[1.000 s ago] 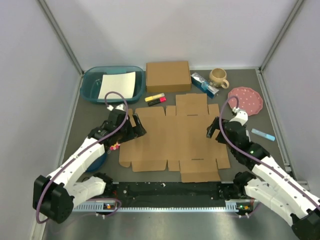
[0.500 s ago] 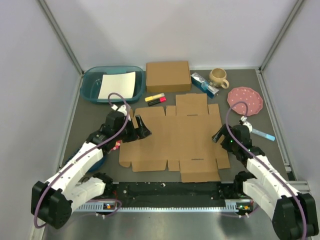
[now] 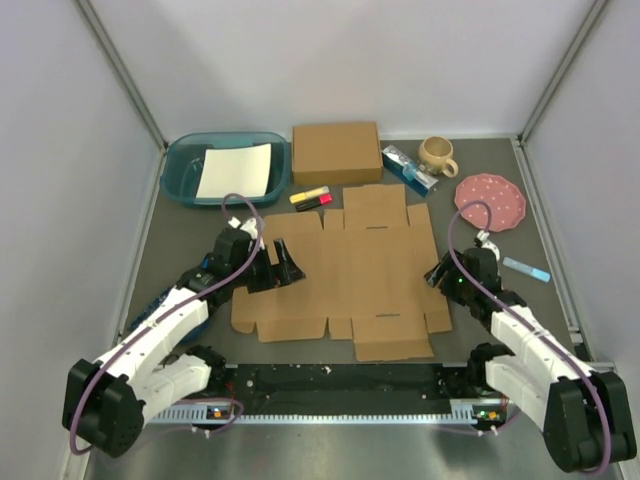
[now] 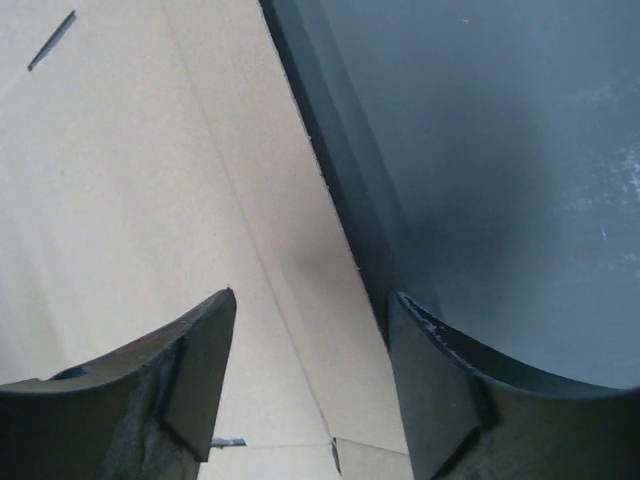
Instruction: Fold the paper box
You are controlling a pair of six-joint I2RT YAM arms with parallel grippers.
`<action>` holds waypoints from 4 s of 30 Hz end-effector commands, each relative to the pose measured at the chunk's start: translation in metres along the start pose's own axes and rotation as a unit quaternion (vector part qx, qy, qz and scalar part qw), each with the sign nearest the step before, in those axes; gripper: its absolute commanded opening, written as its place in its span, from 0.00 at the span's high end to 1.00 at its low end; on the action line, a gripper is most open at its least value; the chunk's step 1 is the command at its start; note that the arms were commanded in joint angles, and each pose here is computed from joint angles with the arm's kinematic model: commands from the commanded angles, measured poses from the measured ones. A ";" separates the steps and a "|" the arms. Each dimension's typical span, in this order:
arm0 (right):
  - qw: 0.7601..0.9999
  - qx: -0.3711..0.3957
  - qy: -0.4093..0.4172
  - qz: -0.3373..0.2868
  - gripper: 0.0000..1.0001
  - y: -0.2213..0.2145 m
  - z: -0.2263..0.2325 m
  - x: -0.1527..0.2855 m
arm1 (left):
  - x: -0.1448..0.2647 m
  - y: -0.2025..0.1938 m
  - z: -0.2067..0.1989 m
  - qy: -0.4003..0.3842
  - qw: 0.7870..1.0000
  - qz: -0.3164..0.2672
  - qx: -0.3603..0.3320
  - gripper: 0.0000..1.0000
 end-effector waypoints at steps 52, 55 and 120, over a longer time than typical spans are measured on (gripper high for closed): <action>0.954 0.204 0.185 -0.117 1.00 0.141 0.139 0.162 | 0.062 0.088 -0.066 -0.032 0.977 -0.202 -0.051 0.04; 0.935 0.239 0.247 -0.084 1.00 0.133 0.156 0.183 | 0.070 0.099 -0.072 -0.035 0.970 -0.231 -0.067 0.03; 0.965 0.104 0.242 0.001 0.06 0.046 0.119 0.064 | -0.070 0.174 -0.008 0.073 0.986 -0.024 -0.145 0.13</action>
Point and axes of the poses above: each gripper's point midway between its finger pads, its own x axis back along the fingers, its own z axis along the line the jaws close on, y = z × x, the point moved 3 cm from there along x, back along the fingers, and after that the axes turned 7 degrees about x, right-handed, at the moved point
